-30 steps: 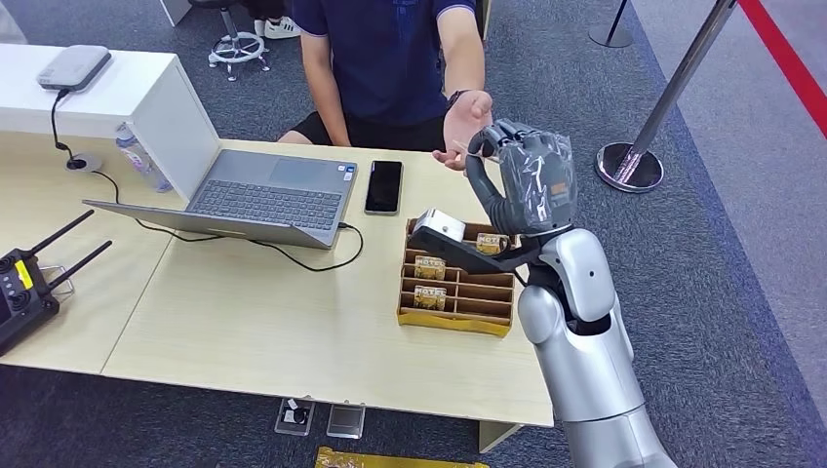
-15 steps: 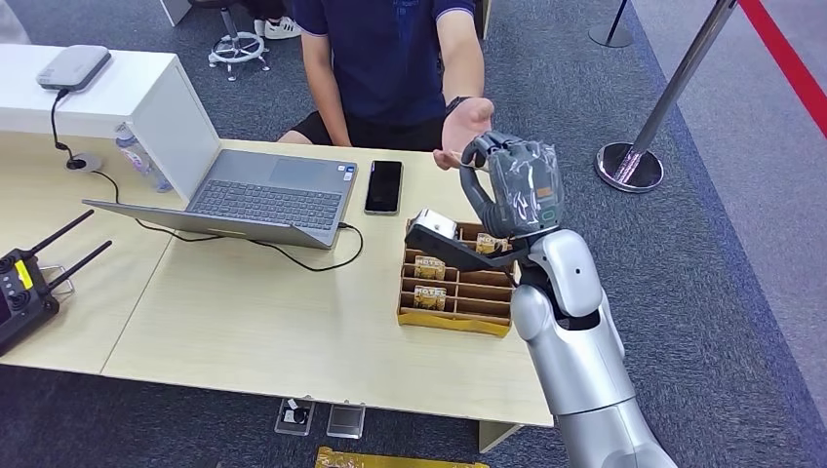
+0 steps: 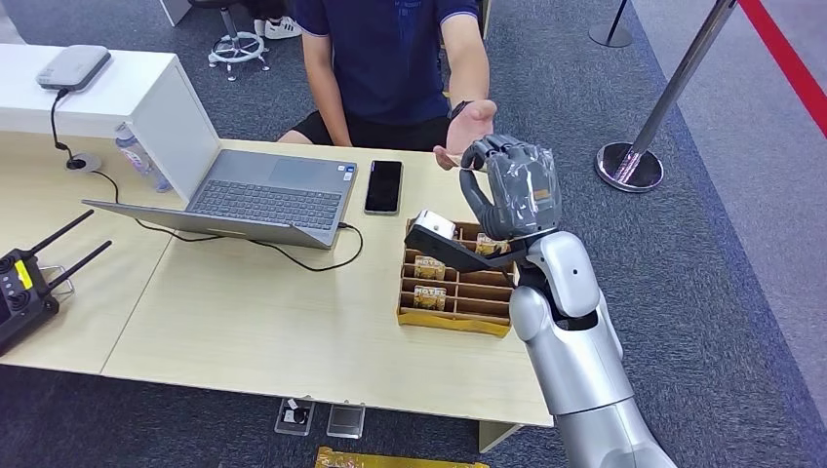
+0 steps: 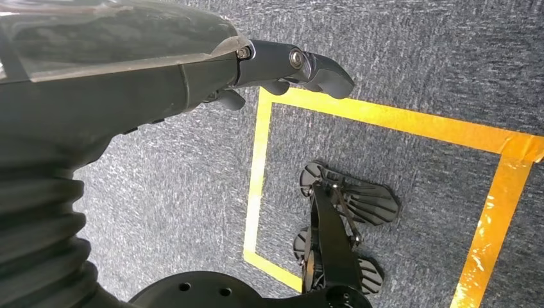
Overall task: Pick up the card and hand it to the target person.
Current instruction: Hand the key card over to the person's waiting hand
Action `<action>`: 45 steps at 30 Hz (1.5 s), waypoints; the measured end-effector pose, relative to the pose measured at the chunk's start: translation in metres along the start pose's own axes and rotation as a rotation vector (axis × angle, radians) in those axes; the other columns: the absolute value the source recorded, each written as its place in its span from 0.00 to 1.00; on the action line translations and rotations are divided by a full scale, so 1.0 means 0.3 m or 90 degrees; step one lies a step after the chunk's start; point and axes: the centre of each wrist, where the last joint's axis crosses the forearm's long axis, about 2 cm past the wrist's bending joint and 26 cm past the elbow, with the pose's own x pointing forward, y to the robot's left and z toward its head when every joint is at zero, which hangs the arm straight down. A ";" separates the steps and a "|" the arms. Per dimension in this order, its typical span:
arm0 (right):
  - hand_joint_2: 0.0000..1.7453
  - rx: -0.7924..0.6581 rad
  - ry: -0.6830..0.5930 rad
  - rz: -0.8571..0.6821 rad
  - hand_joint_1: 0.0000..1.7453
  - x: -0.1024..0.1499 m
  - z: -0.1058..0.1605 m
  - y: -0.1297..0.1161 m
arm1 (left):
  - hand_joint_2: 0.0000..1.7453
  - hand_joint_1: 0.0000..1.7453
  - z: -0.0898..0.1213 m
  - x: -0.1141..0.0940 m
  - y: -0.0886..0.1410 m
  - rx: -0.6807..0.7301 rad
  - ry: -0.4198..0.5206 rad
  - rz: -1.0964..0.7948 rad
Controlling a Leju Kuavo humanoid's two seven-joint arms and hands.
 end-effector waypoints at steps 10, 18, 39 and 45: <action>1.00 0.002 0.002 0.000 0.00 -0.001 0.001 0.003 | 0.00 0.00 0.000 0.000 0.001 0.005 0.002 0.001; 1.00 0.004 0.005 0.003 0.00 -0.002 0.003 0.006 | 0.00 0.00 0.000 0.000 0.001 0.006 0.004 0.003; 1.00 -0.280 0.018 -0.096 0.00 -0.053 0.142 -0.268 | 0.00 0.00 0.003 -0.023 0.008 0.033 0.024 0.022; 1.00 -0.378 0.102 -0.090 0.00 -0.192 0.334 -0.340 | 0.00 0.00 0.003 -0.031 -0.007 0.038 0.032 0.034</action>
